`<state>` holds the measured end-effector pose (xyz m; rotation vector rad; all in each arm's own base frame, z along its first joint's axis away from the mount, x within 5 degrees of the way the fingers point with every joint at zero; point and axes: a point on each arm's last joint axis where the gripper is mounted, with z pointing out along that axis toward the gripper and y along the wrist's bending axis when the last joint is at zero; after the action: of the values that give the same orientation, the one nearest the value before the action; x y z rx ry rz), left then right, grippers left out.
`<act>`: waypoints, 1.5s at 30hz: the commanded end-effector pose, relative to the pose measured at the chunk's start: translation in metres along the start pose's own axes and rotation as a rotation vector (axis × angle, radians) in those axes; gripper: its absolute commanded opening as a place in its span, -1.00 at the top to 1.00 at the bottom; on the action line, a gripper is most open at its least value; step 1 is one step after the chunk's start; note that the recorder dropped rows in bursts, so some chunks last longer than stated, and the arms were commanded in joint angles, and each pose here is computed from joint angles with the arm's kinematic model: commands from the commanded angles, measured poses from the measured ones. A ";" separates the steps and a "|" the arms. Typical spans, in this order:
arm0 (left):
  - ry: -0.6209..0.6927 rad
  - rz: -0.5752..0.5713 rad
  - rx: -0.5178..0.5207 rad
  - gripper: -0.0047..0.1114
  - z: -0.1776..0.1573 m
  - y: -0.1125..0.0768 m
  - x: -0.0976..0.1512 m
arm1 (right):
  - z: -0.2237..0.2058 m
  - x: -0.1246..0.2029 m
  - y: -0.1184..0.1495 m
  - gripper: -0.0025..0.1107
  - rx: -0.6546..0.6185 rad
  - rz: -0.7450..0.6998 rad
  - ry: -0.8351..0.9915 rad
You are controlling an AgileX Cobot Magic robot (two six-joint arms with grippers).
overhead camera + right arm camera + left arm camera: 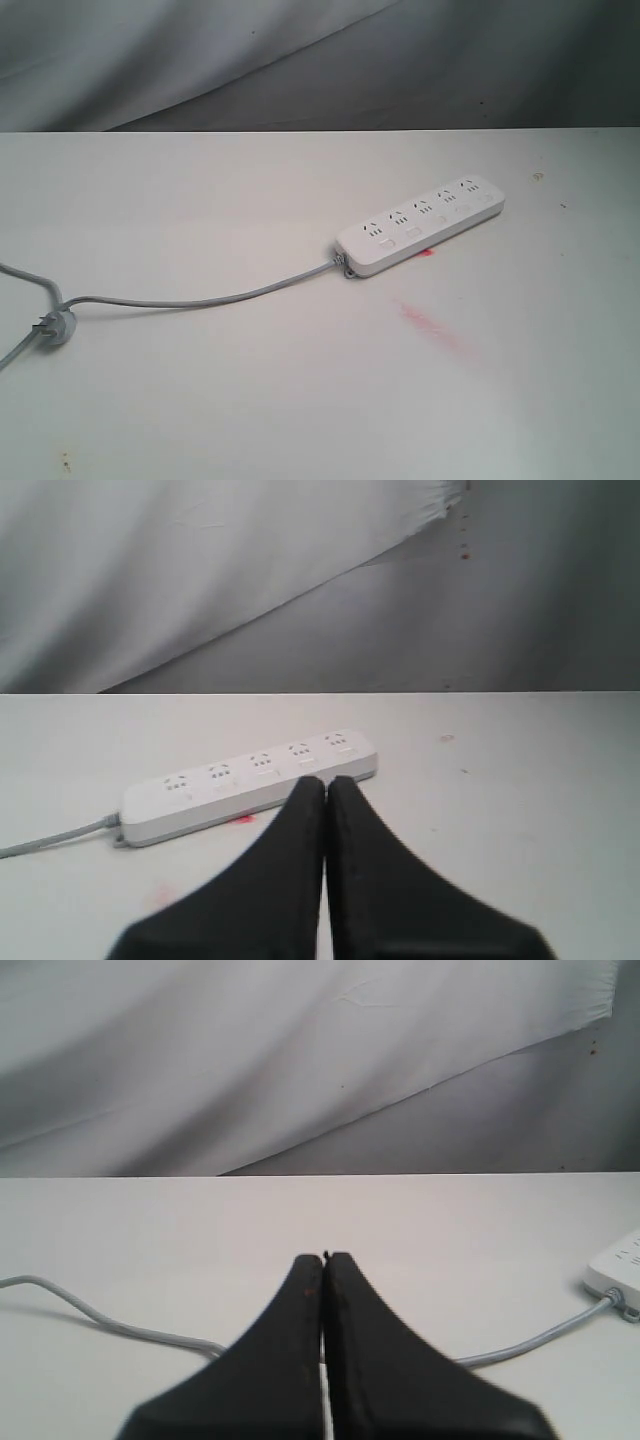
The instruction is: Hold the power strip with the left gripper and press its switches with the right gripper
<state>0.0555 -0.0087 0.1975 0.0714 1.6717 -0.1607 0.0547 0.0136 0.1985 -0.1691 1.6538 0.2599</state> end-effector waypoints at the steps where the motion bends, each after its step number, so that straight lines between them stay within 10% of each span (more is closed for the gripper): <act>1: -0.003 -0.020 -0.001 0.92 0.000 0.000 0.001 | 0.000 0.000 -0.005 0.96 0.082 -0.030 -0.018; 45: -0.003 -0.020 -0.001 0.92 0.000 0.000 0.001 | -0.001 0.000 -0.009 0.96 0.189 -0.066 -0.012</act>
<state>0.0555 -0.0087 0.1975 0.0704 1.6717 -0.1620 0.0560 0.0049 0.1979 -0.0861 1.6608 0.0549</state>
